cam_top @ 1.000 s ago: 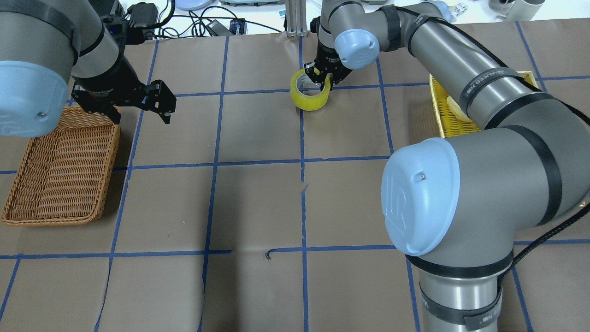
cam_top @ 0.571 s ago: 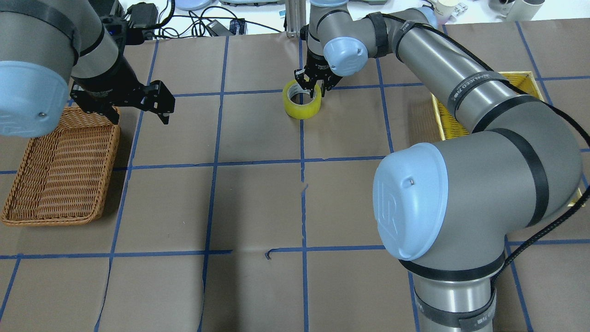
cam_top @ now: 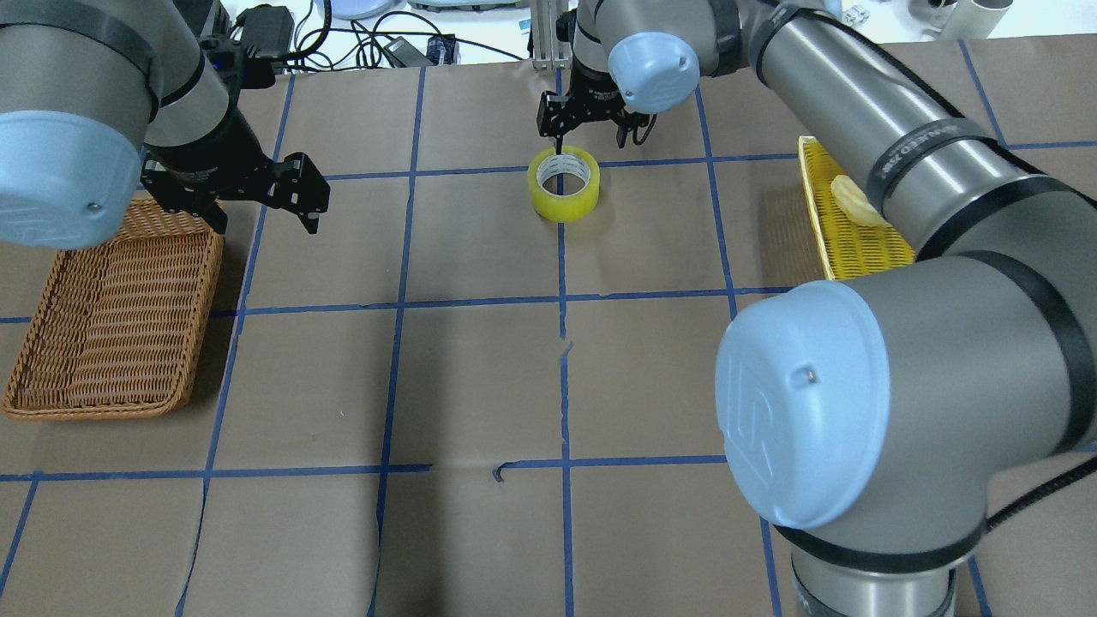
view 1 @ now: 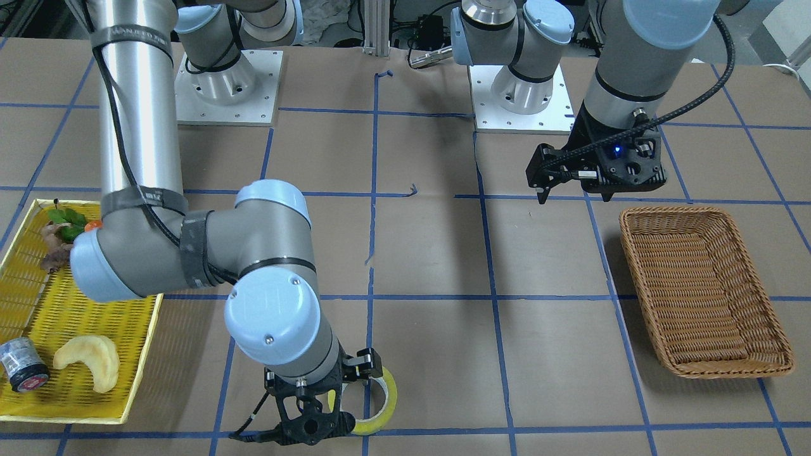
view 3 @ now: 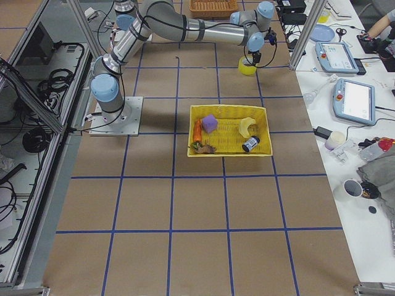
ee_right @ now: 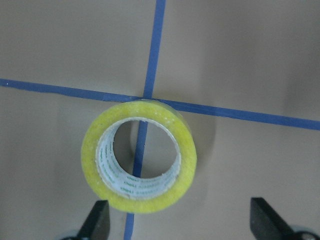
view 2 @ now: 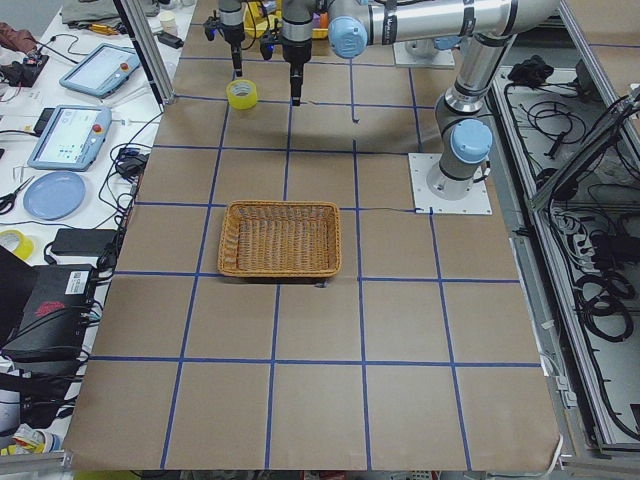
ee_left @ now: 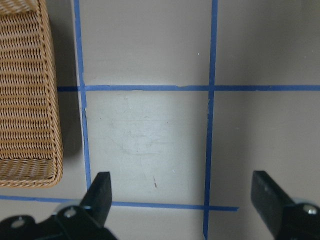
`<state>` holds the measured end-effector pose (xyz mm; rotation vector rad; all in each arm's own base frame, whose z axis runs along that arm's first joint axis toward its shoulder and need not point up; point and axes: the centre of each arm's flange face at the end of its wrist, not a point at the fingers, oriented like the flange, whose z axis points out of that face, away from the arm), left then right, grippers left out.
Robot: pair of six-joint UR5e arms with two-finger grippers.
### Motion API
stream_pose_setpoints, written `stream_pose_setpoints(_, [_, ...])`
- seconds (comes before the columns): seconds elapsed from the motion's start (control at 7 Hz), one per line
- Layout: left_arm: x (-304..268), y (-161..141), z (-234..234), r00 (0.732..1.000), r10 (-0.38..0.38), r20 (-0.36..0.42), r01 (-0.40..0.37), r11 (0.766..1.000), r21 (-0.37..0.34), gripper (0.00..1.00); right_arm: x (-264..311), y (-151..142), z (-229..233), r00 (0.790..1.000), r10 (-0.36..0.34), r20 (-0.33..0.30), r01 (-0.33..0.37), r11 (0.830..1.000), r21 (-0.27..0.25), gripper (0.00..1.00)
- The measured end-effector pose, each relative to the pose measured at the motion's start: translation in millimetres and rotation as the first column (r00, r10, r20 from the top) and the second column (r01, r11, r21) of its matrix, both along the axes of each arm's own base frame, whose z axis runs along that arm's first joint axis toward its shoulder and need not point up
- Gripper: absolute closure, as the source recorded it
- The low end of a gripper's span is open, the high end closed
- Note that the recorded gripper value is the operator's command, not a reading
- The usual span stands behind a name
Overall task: Transfer tape with both arms
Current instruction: 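Release the tape roll on the table and raise the right gripper, then move the left gripper to the tape roll while the right arm withdraws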
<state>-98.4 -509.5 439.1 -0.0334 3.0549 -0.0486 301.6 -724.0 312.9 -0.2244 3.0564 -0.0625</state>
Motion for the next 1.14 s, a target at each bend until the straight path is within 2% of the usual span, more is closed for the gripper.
stream_pose_setpoints(0.14, [0, -16, -10, 1.000, 0.018, -0.004, -0.018, 0.999, -0.030, 0.00, -14, 18, 44, 0.999, 0.003, -0.037, -0.003, 1.000, -0.007, 0.00])
stream_pose_setpoints(0.29, [-2, -41, -21, 0.999, 0.024, -0.022, -0.026, 0.993, -0.115, 0.00, -40, 39, 82, 0.998, -0.014, -0.069, 0.014, 1.000, -0.007, 0.00])
stream_pose_setpoints(0.43, [-10, -67, -35, 0.996, 0.030, -0.081, -0.045, 0.980, -0.193, 0.00, -83, 64, 113, 0.995, -0.052, -0.081, 0.053, 0.999, 0.001, 0.00])
stream_pose_setpoints(0.57, [-24, -90, -50, 0.986, 0.045, -0.160, -0.082, 0.969, -0.232, 0.00, -123, 101, 137, 0.992, -0.093, -0.079, 0.094, 0.996, 0.002, 0.00])
stream_pose_setpoints(0.86, [-75, -134, -71, 0.966, 0.057, -0.250, -0.123, 0.958, -0.259, 0.00, -151, 182, 159, 0.989, -0.123, -0.079, 0.123, 0.992, -0.004, 0.00])
stream_pose_setpoints(1.0, [-100, -152, -88, 0.963, 0.049, -0.267, -0.122, 0.957, -0.263, 0.00, -152, 200, 162, 0.989, -0.124, -0.076, 0.123, 0.992, -0.009, 0.00])
stream_pose_setpoints(1.14, [-122, -165, -115, 0.958, 0.048, -0.282, -0.127, 0.955, -0.269, 0.00, -152, 206, 165, 0.990, -0.123, -0.074, 0.122, 0.992, -0.018, 0.00])
